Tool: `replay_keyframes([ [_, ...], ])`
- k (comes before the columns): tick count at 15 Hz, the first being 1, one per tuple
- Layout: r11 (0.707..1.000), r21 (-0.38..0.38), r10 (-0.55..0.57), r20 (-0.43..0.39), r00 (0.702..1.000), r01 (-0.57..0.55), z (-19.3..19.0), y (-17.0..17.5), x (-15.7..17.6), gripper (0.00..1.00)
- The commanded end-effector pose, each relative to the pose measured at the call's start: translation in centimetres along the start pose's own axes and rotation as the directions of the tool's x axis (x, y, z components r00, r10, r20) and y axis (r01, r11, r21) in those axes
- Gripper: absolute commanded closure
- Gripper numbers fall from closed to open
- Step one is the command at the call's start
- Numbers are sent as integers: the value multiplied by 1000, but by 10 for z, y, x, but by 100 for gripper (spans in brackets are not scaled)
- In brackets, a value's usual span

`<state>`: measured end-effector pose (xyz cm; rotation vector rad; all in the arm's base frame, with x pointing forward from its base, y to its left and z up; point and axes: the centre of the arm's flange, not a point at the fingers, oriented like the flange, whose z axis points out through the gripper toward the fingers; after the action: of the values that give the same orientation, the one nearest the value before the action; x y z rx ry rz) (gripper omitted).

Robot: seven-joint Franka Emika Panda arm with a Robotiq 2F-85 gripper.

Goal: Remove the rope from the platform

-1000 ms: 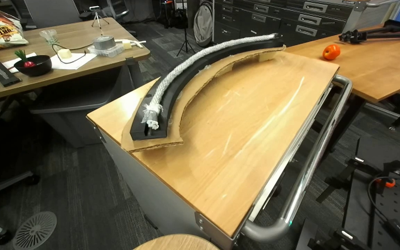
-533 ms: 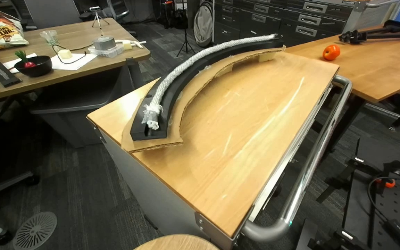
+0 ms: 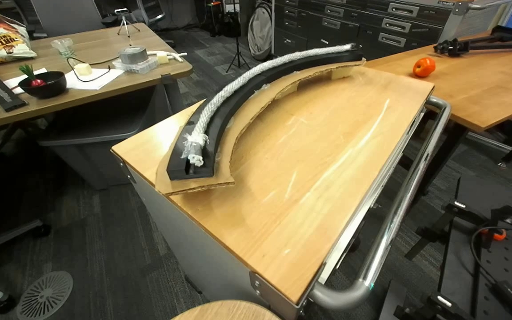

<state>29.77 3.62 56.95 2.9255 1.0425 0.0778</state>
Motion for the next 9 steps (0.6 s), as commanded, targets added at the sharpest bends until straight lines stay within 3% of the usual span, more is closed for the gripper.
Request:
replay_keyframes([
  [1,980,13,-199,-15,980,199,-25,-9,18,0],
  [4,936,18,-350,-51,935,351,-35,-29,55,0],
  [7,892,66,-431,-175,885,448,-39,-42,90,0],
  [8,921,36,-383,-109,917,389,-27,-46,60,0],
  [9,917,43,-390,-112,914,396,-26,-48,66,0],
])
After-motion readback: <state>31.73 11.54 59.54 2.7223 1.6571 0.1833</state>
